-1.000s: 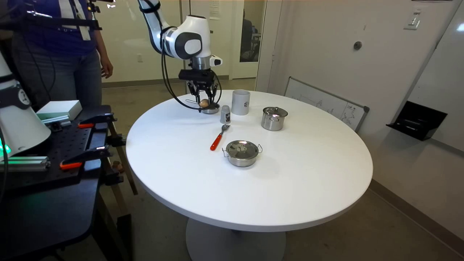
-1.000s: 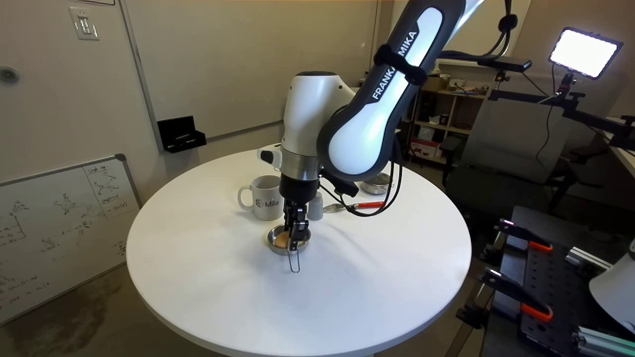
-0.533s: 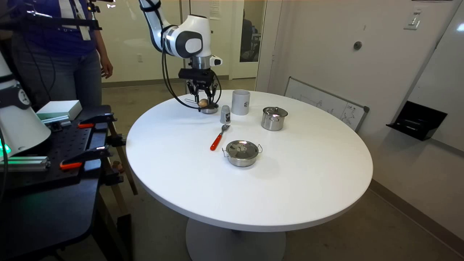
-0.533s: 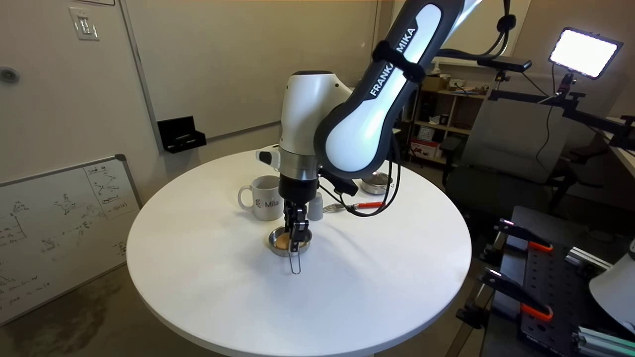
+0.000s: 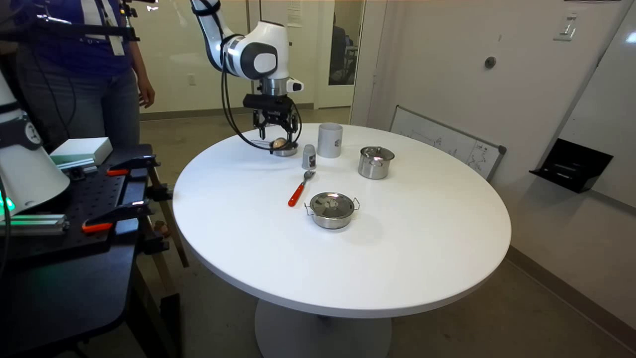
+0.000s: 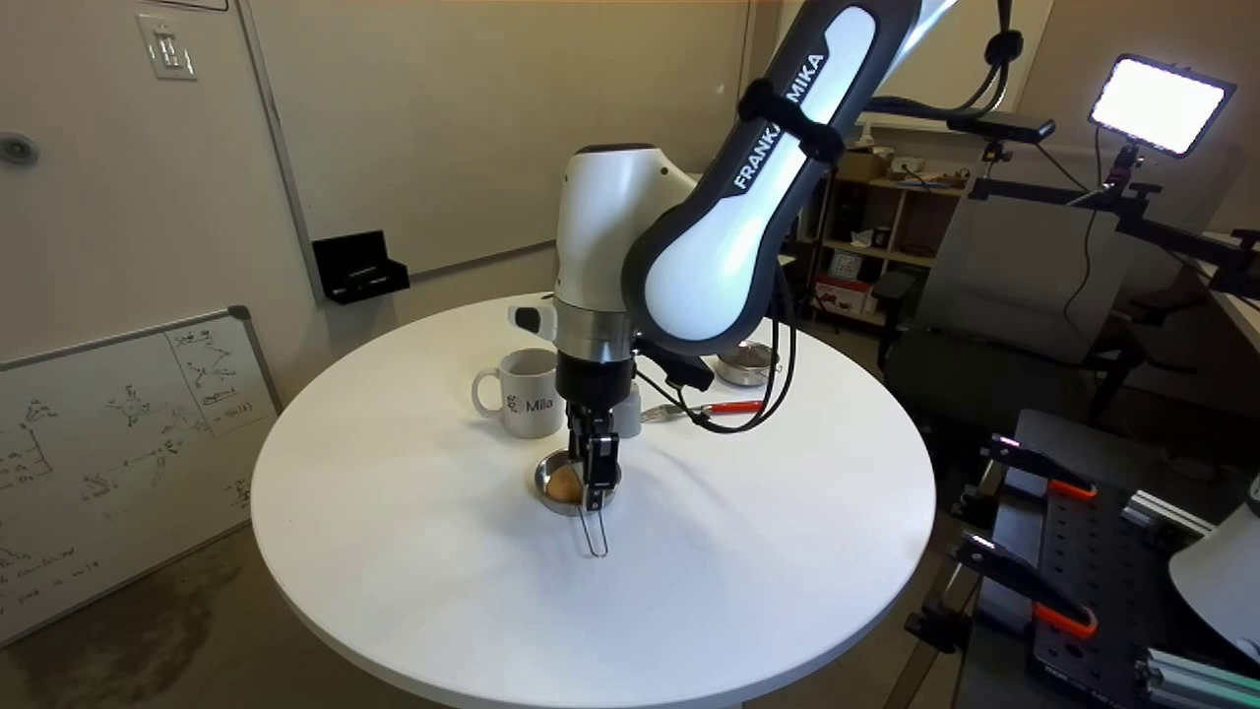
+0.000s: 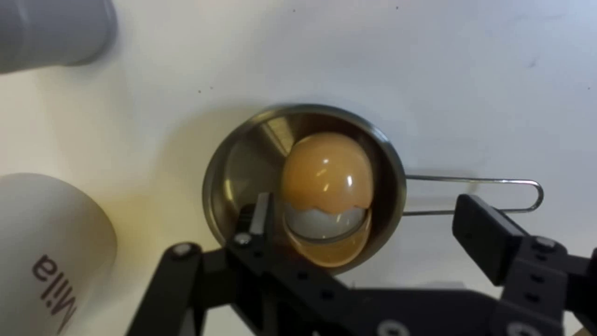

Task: Take the egg out of the pan and place it on the table

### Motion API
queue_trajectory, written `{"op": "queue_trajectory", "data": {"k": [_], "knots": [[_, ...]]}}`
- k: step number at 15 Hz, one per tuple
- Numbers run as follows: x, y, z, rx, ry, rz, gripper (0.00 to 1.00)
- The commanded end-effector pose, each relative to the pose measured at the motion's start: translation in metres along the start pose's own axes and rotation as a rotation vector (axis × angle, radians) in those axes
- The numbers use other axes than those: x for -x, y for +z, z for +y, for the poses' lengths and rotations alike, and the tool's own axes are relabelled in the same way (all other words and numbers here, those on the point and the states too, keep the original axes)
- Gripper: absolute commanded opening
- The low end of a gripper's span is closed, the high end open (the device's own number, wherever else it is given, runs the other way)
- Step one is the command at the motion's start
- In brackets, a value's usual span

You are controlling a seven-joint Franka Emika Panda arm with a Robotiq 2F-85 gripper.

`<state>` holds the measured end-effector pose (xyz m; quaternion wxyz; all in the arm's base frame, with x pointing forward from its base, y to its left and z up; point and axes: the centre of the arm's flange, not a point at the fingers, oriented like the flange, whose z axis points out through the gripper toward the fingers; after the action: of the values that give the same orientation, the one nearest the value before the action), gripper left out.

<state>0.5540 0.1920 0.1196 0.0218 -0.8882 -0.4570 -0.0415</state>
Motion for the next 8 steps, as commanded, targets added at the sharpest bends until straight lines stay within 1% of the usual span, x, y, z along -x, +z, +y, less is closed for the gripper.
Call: {"op": "queue_trajectory", "data": {"k": [1,3,4,7,8], "knots": [[-0.0051,0.0012,0.0041,-0.014,-0.002,-0.005,0.72],[-0.006,0.0017,0.0043,-0.015,-0.003,-0.005,0.59],[-0.0065,0.0018,0.0045,-0.015,-0.004,-0.004,0.54],[-0.0082,0.0028,0.0055,-0.013,-0.004,-0.002,0.48],[-0.0089,0.0031,0.0056,-0.013,-0.004,-0.001,0.52]]}}
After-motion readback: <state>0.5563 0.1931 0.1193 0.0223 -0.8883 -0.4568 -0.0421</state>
